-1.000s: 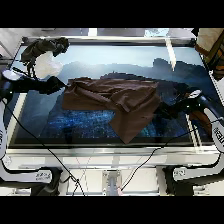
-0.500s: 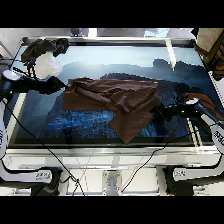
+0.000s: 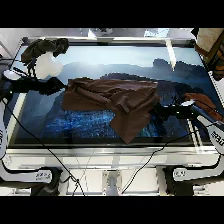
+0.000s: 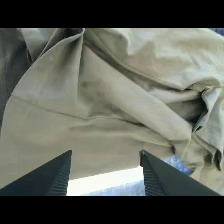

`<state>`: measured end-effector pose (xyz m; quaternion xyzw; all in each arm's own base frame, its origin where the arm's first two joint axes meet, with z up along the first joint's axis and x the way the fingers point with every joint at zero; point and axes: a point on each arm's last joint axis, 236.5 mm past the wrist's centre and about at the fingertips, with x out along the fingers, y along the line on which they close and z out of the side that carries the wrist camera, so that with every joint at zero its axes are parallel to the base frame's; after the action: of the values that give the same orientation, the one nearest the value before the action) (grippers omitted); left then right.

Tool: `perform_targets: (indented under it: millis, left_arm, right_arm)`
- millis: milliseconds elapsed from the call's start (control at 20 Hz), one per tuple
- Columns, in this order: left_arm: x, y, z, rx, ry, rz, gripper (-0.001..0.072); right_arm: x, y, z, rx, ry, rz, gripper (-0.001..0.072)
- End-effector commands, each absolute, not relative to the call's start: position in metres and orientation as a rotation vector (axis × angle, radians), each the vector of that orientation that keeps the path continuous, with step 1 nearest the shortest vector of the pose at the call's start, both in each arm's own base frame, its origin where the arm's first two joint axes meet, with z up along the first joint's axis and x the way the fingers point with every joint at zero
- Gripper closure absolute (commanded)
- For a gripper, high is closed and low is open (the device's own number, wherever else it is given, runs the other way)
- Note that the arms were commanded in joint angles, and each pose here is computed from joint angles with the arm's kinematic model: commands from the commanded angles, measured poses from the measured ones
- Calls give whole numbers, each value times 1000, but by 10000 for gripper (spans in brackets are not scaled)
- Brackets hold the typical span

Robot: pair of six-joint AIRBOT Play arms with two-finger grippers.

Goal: Fold the shirts.

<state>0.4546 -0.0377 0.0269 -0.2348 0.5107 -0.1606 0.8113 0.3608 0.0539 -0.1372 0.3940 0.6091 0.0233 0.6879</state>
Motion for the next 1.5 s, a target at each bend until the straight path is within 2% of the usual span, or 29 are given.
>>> perform_targets:
  millis: [0,100,250,350,500,800,950,1200,1450]
  left_arm:
    - [432,-13,1,-394,1219,-260,184]
    - [412,12,-18,-325,1328,-156,126]
    - [401,19,-34,-341,1406,-104,126]
    - [410,13,-44,-404,1396,-94,126]
    - [442,-7,-53,-543,1305,-134,127]
    - [524,-32,-34,-1000,1005,-125,128]
    - [540,-18,-28,-1055,923,-53,130]
    - [538,-17,-31,-1175,949,18,130]
    - [499,-37,-49,-1077,1151,-43,131]
  right_arm:
    - [347,37,-151,729,1407,41,684]
    - [348,37,-151,728,1406,40,684]
    - [349,36,-151,727,1400,36,684]
    - [349,36,-151,727,1400,36,684]
    - [349,36,-151,727,1399,36,684]
    - [351,35,-151,724,1391,31,684]
    - [353,33,-152,721,1380,24,684]
    - [356,30,-152,696,1365,33,684]
    - [359,28,-152,692,1353,26,684]
